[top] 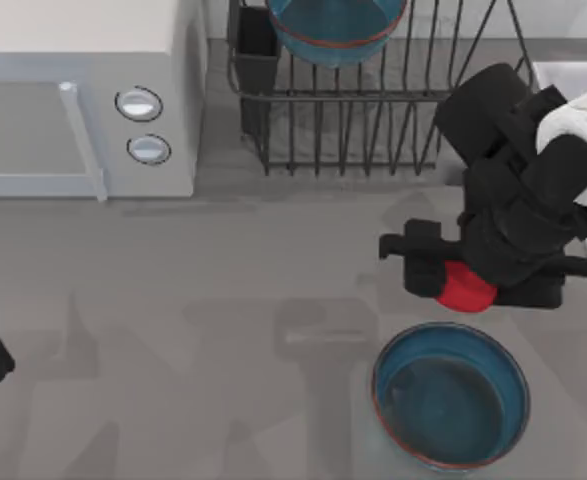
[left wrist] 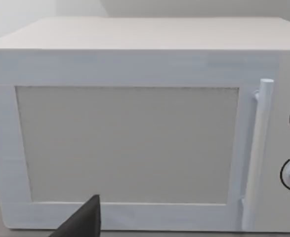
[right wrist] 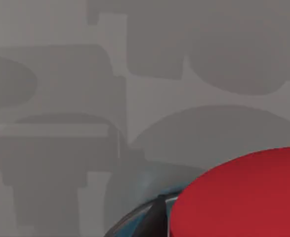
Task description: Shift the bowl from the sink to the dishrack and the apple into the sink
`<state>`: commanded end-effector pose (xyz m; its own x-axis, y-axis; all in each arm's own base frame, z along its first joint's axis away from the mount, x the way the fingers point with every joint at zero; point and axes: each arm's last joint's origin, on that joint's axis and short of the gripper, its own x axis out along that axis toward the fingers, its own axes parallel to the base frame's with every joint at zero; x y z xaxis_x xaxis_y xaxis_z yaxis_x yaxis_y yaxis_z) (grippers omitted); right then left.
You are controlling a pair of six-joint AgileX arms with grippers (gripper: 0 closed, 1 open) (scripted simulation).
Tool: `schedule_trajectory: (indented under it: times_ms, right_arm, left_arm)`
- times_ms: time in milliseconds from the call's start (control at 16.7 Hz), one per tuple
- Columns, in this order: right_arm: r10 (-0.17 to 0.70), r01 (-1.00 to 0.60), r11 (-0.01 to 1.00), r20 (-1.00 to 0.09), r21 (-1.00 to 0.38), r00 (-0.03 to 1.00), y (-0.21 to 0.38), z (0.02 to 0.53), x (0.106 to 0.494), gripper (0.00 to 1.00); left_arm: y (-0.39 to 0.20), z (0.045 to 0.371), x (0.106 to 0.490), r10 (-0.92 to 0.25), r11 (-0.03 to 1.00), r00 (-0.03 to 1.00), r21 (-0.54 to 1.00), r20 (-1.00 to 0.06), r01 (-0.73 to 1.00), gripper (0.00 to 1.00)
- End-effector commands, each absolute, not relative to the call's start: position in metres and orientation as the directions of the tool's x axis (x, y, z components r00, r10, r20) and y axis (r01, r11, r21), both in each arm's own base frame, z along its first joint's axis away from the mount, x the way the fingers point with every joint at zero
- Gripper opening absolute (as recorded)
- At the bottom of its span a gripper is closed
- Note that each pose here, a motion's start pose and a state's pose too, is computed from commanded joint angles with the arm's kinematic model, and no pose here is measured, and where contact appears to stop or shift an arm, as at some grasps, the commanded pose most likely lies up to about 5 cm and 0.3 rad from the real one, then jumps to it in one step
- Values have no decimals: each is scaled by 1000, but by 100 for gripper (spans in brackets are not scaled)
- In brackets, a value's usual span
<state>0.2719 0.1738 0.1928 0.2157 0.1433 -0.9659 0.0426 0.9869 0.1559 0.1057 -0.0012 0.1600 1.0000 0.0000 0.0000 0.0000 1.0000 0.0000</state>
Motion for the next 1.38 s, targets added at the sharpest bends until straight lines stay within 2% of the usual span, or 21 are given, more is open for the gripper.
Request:
schedule_trajectory:
  times_ms: [360, 540, 720, 1020, 1200, 1380]
  right_arm:
    - [233, 85, 949, -854, 305, 466, 76, 149, 313, 0]
    - [232, 90, 931, -766, 353, 599, 19, 129, 314, 0]
    - [195, 66, 929, -633, 364, 750, -34, 124, 305, 0]
    - [66, -4, 976, -280, 217, 958, -103, 160, 287, 0]
    - [10, -3, 997, -89, 76, 996, -127, 192, 274, 0]
    - [-10, 10, 1000, 0, 0, 1000, -136, 209, 267, 0]
  left_arm:
    - [-1, 160, 106, 0, 1000, 1000, 0, 0, 0, 100]
    - [-1, 160, 106, 0, 1000, 1000, 0, 0, 0, 100]
    - [-1, 160, 106, 0, 1000, 1000, 0, 0, 0, 100]
    - [-1, 160, 106, 0, 1000, 1000, 0, 0, 0, 100]
    - [-1, 160, 106, 0, 1000, 1000, 0, 0, 0, 100]
    - [-1, 160, 106, 0, 1000, 1000, 0, 0, 0, 100]
